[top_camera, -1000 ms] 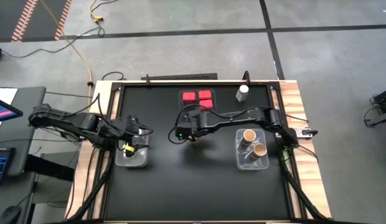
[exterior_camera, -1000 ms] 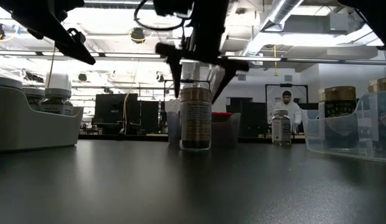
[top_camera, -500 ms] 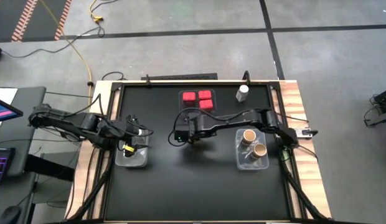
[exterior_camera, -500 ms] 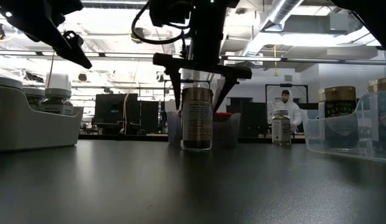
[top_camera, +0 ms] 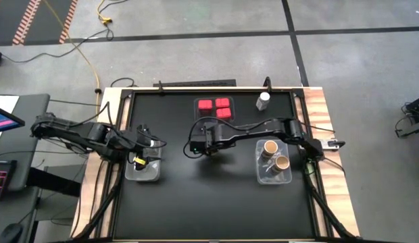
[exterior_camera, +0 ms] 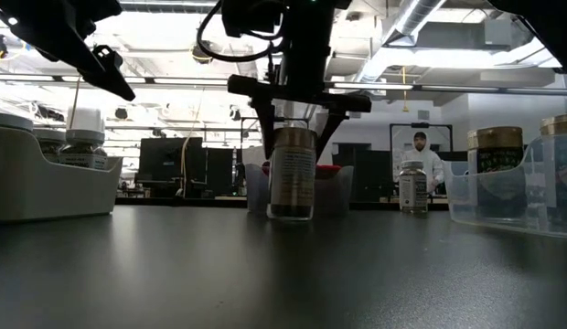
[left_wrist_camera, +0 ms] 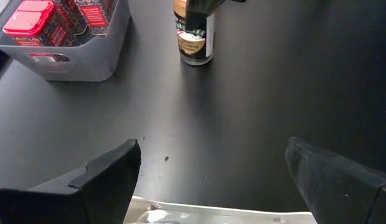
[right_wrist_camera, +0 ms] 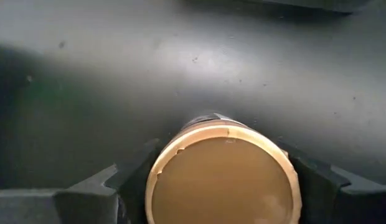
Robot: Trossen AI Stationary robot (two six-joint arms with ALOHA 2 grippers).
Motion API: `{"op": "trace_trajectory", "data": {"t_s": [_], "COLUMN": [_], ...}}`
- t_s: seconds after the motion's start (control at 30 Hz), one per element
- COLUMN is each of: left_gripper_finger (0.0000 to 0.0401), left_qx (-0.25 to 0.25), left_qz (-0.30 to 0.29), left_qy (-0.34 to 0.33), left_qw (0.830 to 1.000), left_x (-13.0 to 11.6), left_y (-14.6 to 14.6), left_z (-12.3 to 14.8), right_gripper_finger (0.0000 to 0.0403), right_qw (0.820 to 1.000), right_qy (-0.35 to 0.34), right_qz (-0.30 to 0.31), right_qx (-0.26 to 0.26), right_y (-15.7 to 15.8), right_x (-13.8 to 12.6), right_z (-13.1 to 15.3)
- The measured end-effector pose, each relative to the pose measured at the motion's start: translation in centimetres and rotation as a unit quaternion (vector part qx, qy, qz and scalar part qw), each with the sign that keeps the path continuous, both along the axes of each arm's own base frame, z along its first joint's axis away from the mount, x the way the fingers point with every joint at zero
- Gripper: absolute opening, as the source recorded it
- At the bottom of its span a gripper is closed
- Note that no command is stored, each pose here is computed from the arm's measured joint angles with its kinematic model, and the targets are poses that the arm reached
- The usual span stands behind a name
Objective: Sort spices by type
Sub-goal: Put the gold seasoning bottle into the transparent bin
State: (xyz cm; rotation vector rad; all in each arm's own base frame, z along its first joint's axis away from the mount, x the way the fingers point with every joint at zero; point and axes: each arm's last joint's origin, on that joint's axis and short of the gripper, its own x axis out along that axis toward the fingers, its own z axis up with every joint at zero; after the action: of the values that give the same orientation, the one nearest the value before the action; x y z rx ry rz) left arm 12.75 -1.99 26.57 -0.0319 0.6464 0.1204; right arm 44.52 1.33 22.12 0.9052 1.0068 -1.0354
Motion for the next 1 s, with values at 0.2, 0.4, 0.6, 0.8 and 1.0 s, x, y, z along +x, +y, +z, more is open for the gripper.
{"op": "trace_trajectory", "data": {"t_s": [0.2,0.4,0.6,0.8,1.0], "left_gripper_finger": [0.0384,0.0384,0.0384,0.0384,0.0384], "left_qx": [-0.001,0.002,-0.004,-0.037,-0.063], "left_qz": [0.0,-0.002,0.003,0.028,0.048], "left_qy": [0.0,0.0,-0.001,-0.005,-0.008], "left_qw": [1.0,1.0,1.0,0.999,0.997], "left_x": [0.0,0.0,0.0,0.0,0.0], "left_y": [0.0,0.0,0.0,0.0,0.0], "left_z": [0.0,0.0,0.0,0.0,0.0], "right_gripper_finger": [0.0307,0.0305,0.0305,0.0305,0.0305], "right_qw": [0.994,0.959,0.902,0.83,0.77], "right_qy": [0.027,0.058,0.089,0.085,0.069], "right_qz": [0.109,0.275,0.417,0.542,0.626], "right_qx": [-0.005,-0.037,-0.068,-0.101,-0.104], "right_y": [0.9,2.1,2.9,4.0,5.3], "right_x": [-0.6,-1.2,-1.2,-0.8,-0.6], "right_z": [0.9,2.0,2.0,2.1,2.2]}}
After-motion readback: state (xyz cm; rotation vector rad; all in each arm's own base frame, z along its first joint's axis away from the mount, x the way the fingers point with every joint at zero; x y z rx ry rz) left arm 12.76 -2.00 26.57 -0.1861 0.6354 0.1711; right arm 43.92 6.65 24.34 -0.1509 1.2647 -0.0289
